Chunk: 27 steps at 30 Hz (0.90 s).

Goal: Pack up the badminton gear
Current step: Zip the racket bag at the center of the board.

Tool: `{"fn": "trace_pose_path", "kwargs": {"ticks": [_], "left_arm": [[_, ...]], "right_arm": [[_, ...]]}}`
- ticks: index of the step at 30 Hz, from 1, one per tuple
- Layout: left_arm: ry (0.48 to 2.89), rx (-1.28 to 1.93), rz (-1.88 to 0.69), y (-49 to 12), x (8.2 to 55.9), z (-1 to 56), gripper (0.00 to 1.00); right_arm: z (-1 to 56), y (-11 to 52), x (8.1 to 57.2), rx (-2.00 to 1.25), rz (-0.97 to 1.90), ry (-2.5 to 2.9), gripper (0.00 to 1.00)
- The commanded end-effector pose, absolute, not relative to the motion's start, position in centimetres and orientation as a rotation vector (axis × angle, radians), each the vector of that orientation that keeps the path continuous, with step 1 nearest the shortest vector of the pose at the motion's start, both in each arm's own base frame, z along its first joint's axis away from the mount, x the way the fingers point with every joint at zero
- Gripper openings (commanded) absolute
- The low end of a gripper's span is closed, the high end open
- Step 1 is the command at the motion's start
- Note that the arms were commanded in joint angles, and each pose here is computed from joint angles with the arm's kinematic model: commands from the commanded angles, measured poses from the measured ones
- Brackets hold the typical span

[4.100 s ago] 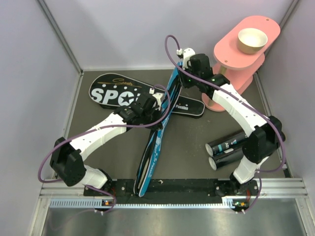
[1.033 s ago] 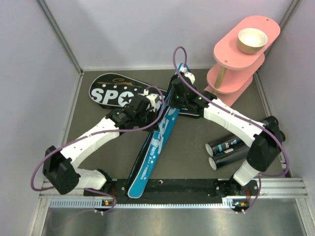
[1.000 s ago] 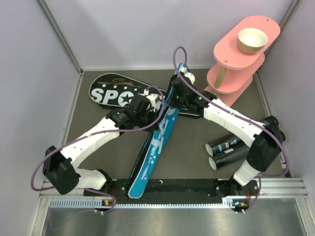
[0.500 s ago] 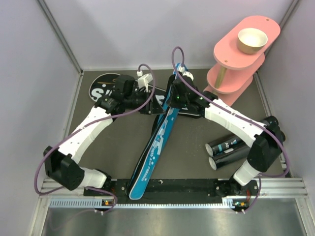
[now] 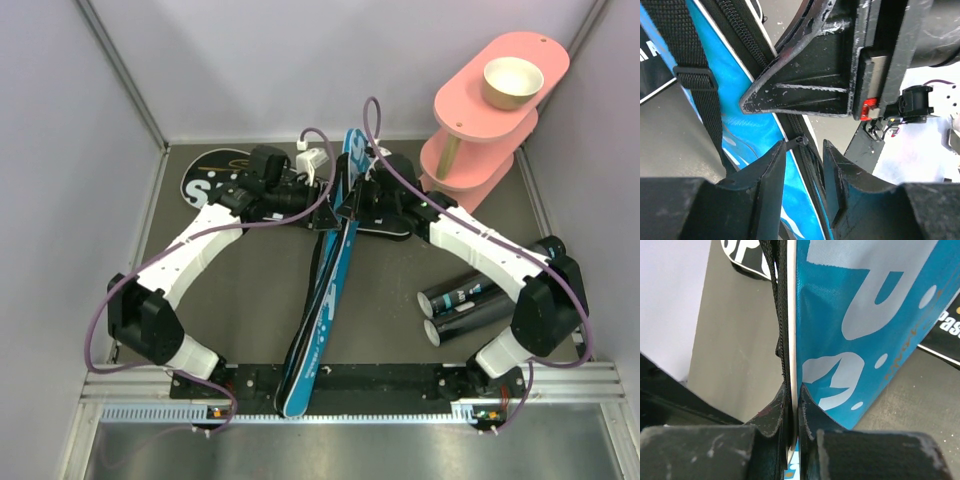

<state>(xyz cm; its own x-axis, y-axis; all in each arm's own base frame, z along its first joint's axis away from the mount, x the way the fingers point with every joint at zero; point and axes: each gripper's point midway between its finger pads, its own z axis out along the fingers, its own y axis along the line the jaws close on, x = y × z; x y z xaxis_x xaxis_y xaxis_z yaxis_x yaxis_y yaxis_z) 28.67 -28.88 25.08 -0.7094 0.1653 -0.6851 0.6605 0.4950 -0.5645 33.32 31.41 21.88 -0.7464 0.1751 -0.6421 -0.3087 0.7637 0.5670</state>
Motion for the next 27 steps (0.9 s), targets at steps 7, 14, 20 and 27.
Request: {"fn": "trace_pose_path", "kwargs": {"ticks": [7, 14, 20, 27], "left_arm": [[2.026, 0.815, -1.016, -29.6, 30.1, 25.5, 0.40], [2.058, 0.859, -1.041, -29.9, 29.6, 24.0, 0.37], [2.077, 0.900, -1.059, -30.0, 28.0, 23.3, 0.32], [2.090, 0.924, -1.096, -30.2, 26.9, 23.0, 0.35]], "right_arm": [[28.3, 33.2, 33.1, -0.197, 1.125, 2.040, 0.00], [28.1, 33.0, 33.1, -0.192, 1.146, 2.039, 0.00], [28.5, 32.9, 33.3, -0.184, 1.185, 2.030, 0.00], [28.4, 32.9, 33.2, -0.188, 1.195, 2.032, 0.00]]}}
